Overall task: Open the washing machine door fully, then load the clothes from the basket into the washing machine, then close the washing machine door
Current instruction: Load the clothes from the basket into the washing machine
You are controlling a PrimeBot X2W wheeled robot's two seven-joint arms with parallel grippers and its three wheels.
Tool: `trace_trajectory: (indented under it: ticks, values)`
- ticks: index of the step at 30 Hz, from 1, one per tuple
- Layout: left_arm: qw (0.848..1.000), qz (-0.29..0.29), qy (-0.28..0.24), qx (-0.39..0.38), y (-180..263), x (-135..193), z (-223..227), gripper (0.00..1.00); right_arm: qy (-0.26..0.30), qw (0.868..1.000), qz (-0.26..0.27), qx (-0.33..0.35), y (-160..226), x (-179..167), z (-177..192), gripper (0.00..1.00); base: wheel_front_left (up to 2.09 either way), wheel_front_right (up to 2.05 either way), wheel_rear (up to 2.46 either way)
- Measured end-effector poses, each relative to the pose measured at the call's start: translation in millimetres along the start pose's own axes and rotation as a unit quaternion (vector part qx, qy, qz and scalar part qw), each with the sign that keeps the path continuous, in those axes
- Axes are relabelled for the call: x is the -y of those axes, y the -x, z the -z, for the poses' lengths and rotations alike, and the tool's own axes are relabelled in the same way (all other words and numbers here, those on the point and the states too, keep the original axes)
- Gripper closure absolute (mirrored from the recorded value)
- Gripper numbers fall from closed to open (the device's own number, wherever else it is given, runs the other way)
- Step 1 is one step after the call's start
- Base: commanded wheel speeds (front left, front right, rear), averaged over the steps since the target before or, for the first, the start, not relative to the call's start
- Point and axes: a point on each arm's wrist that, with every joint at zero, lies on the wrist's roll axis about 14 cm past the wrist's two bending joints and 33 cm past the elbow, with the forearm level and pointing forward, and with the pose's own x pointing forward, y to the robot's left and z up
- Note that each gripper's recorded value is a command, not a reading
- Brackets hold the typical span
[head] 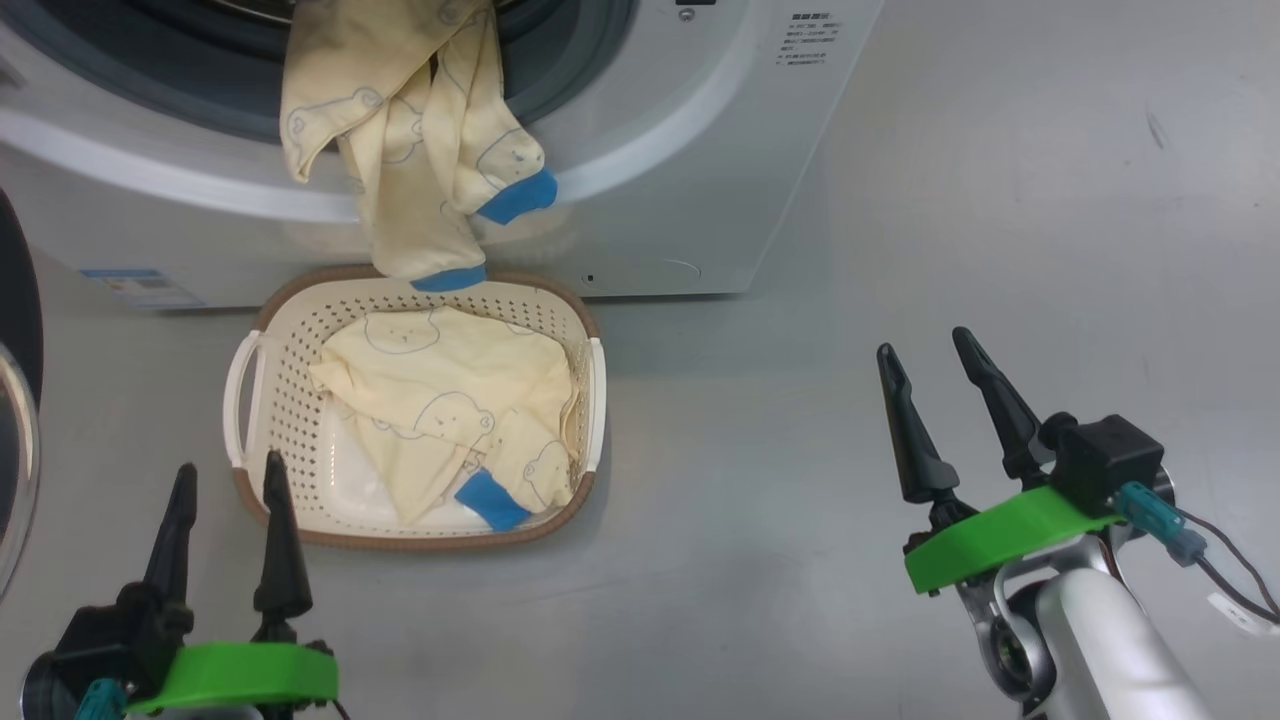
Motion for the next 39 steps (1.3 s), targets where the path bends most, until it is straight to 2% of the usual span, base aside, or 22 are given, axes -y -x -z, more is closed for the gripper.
trace_trajectory:
  ticks: [20,34,39]
  values:
    - [1.0,-0.011,0.016,0.006,16,-4,-4,0.0,0.003,1.0,0.021,0.005,15,10,-5,0.0,0.0,0.0,0.0]
    - [1.0,0.0,0.019,0.004,7,3,-1,0.0,0.005,0.999,0.034,0.001,20,18,-3,0.0,0.0,0.0,0.0]
    - [0.999,0.021,0.027,0.01,-11,17,-2,0.0,0.003,0.999,0.036,-0.006,20,20,1,0.0,0.0,0.0,0.0]
